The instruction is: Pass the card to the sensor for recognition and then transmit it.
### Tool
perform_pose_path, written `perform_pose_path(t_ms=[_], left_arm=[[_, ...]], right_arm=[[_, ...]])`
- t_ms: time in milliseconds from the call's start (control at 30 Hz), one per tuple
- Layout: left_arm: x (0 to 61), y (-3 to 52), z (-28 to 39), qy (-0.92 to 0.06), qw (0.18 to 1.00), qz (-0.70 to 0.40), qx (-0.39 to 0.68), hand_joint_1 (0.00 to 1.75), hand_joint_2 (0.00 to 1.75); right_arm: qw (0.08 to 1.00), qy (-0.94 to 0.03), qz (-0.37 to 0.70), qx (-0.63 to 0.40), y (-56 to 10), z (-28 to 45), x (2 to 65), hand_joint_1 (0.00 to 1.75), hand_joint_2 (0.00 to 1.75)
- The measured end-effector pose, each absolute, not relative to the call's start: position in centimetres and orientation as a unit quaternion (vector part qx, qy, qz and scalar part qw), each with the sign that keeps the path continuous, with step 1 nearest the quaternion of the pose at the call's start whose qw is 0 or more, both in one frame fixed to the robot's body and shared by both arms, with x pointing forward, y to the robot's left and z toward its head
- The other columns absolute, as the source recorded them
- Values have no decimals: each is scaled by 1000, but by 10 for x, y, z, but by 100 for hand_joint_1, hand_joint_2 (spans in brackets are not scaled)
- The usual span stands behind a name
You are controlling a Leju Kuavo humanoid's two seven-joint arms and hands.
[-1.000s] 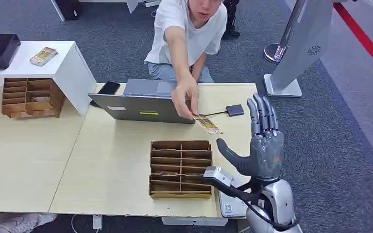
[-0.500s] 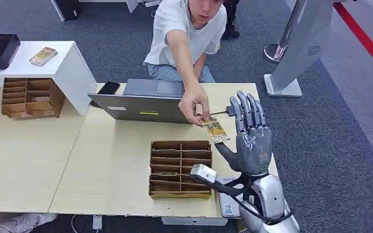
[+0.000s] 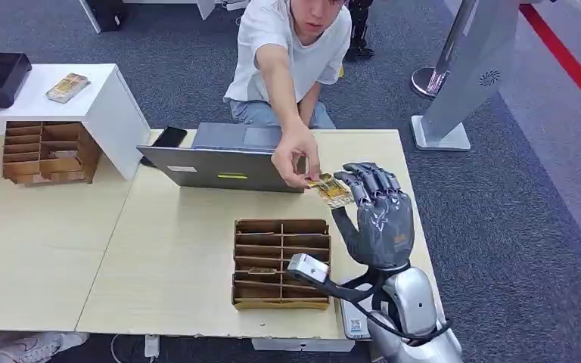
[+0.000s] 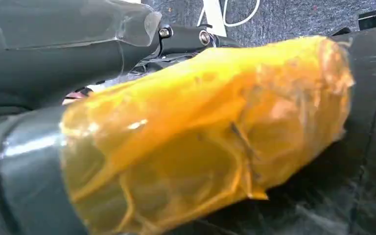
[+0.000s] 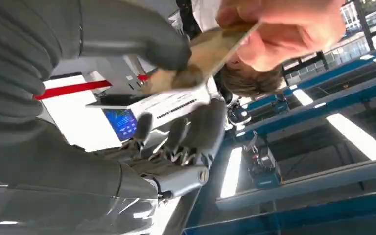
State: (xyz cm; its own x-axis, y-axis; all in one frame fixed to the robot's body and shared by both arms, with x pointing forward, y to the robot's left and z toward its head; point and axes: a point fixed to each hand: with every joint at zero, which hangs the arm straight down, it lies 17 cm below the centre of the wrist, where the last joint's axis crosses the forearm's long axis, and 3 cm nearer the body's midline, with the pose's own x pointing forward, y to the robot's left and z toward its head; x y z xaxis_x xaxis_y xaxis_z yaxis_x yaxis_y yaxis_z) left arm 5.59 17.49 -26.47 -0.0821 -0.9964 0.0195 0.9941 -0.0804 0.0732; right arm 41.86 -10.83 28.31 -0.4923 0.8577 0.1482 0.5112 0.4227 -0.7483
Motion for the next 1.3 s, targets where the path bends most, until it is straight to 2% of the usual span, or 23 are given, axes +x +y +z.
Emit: perform_pose_path(t_ms=[533,733,1167,1300], left_arm=[[56,172,-264,-36,670,-741,17,0,0],[55,171,-264,-36,671,-740,16,0,0],[48,169,-264,-29,680,-733,10,0,0],[45,170,-265,-27,681,-732,9,0,0]], right_arm=[[285,-804,334,-401,-103,276,421,175,175],[318,-821,327,-344,-98,273,419,175,175],[451,-827,303,-142,-97,235,404,175,175],[476,-819,297,-120,-109,221,402,175,175]])
